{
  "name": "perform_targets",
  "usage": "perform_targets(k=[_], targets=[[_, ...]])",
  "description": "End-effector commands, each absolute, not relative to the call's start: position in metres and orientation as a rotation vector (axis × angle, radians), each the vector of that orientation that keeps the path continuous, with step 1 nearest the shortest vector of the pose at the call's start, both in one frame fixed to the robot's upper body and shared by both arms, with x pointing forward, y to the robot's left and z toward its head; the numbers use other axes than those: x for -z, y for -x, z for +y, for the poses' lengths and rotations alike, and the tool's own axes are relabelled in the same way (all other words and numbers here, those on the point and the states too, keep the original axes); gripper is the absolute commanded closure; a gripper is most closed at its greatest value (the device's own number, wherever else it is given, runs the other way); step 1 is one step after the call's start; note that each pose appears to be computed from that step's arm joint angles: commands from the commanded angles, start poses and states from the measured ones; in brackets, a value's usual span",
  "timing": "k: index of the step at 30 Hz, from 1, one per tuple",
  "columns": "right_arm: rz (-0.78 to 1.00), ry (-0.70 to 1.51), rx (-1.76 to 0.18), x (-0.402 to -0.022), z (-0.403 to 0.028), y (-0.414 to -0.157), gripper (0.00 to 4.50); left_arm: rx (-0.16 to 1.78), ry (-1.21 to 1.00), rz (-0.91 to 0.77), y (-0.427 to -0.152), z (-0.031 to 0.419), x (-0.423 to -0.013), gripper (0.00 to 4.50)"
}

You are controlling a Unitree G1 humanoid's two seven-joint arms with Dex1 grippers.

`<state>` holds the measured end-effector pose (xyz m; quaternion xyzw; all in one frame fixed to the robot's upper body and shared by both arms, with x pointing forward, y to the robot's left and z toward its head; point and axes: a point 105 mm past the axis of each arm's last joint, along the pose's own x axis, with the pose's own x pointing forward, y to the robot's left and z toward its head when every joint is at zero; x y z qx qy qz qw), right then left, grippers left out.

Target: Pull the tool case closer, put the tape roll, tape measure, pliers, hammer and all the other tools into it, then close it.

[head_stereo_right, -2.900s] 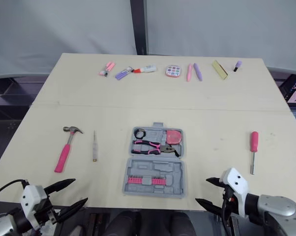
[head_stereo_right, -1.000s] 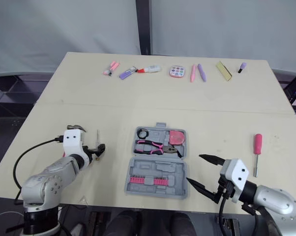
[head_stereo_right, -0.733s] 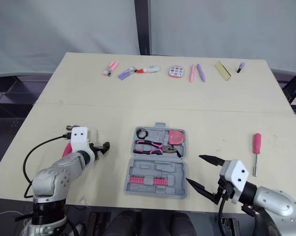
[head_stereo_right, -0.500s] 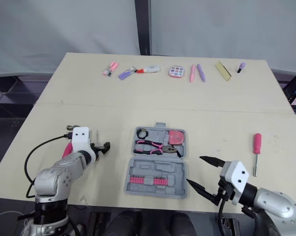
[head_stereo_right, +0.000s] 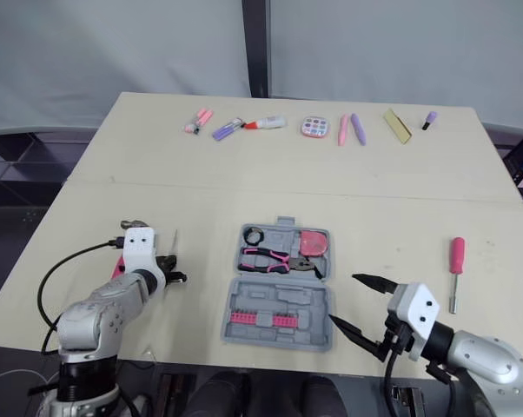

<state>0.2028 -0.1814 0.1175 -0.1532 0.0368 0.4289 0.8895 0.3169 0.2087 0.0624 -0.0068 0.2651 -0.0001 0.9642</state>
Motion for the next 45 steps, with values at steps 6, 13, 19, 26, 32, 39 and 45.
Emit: perform_targets(k=[6, 13, 19, 26, 32, 39, 45], targets=[[0.043, 0.33, -0.869, -0.122, -0.186, -0.207, 0.0, 0.324, -0.184, 0.383, -0.321, 0.212, -0.115, 4.48], [0.032, 0.338, -0.875, -0.121, -0.187, -0.213, 0.0, 0.8, -0.402, 0.375, -0.298, 0.176, -0.142, 4.48], [0.023, 0.344, -0.888, -0.12, -0.184, -0.216, 0.0, 1.037, -0.501, 0.372, -0.291, 0.144, -0.15, 4.48], [0.021, 0.346, -0.89, -0.121, -0.182, -0.217, 0.0, 1.255, -0.57, 0.355, -0.284, 0.101, -0.149, 4.48], [0.032, 0.345, -0.883, -0.119, -0.184, -0.213, 0.0, 1.344, -0.657, 0.406, -0.279, 0.091, -0.137, 4.48], [0.038, 0.348, -0.878, -0.118, -0.185, -0.212, 0.0, 1.401, -0.748, 0.439, -0.279, 0.082, -0.127, 4.48], [0.04, 0.353, -0.874, -0.118, -0.185, -0.211, 0.0, 1.425, -0.867, 0.456, -0.284, 0.071, -0.115, 4.48]])
